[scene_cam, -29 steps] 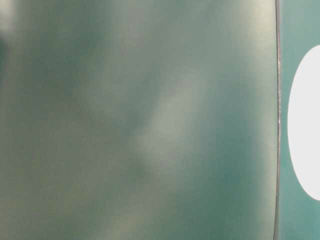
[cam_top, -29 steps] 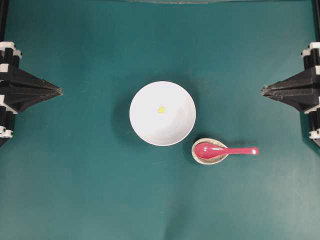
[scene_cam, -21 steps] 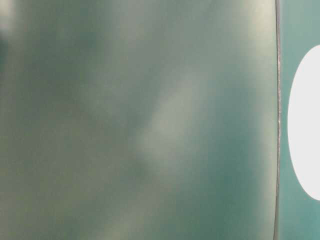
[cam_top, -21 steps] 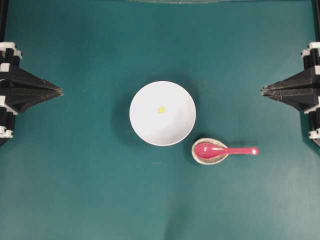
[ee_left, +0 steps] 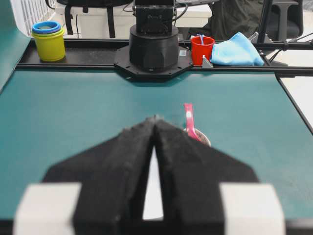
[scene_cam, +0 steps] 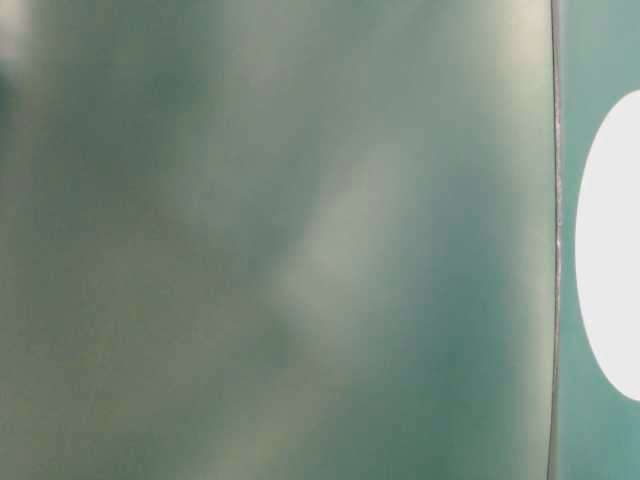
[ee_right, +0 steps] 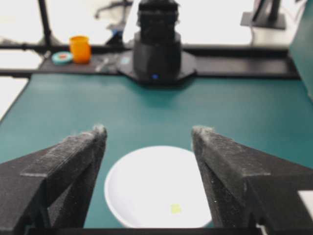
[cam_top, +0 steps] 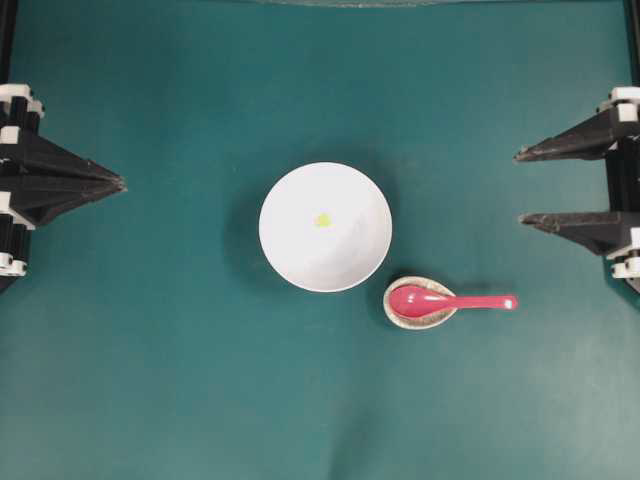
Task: Scoop the yellow hexagonal prism block from the bowl with a spoon using the right arm.
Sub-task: 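Move the open right gripper toward the red spoon handle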
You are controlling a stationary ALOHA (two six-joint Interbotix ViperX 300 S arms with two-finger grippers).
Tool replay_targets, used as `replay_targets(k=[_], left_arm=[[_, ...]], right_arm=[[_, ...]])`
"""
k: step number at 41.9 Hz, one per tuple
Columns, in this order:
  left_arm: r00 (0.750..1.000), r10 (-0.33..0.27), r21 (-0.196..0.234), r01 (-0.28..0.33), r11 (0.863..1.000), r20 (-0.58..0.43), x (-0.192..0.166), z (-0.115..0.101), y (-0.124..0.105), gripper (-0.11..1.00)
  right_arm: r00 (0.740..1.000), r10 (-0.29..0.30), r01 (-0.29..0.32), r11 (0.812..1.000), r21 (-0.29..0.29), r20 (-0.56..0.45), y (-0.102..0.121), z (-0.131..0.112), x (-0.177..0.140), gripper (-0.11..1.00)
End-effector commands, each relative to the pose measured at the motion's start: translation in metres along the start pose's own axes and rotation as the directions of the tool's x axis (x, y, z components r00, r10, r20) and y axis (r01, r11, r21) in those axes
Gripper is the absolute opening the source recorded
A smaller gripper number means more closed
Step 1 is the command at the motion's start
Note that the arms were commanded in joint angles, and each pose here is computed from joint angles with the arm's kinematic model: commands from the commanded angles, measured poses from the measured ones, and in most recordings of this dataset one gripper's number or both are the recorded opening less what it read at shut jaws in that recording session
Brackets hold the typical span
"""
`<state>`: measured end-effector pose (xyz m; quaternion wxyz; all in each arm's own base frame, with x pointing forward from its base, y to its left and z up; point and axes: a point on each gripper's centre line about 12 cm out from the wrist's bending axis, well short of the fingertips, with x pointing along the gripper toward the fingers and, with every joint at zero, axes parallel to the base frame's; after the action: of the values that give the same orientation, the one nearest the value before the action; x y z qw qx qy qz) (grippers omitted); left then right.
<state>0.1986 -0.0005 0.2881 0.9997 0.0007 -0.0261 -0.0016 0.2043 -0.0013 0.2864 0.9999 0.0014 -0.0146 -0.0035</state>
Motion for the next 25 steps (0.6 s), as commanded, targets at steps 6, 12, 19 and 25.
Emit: replay_targets(k=[6,12,19,25], left_arm=[[1.0,-0.001,0.001,0.001,1.0,0.028,0.003,0.011,0.0,0.06],[1.0,-0.002,0.0,0.002,1.0,0.026,0.003,0.011,0.0,0.06],[1.0,0.0,0.0,0.0,1.0,0.028,0.003,0.011,0.0,0.06],[1.0,-0.001,0.001,0.001,1.0,0.028,0.003,0.011,0.0,0.06]], right_arm=[[1.0,-0.004,0.004,1.0,0.013,0.005,-0.001,0.003,0.004,0.66],[1.0,0.001,-0.001,1.0,0.024,-0.014,0.001,-0.006,0.007,0.66],[1.0,0.022,-0.021,0.999,0.04,-0.02,0.006,-0.027,0.012,0.66],[0.999,0.034,-0.032,0.997,0.072,-0.029,0.012,-0.051,0.015,0.66]])
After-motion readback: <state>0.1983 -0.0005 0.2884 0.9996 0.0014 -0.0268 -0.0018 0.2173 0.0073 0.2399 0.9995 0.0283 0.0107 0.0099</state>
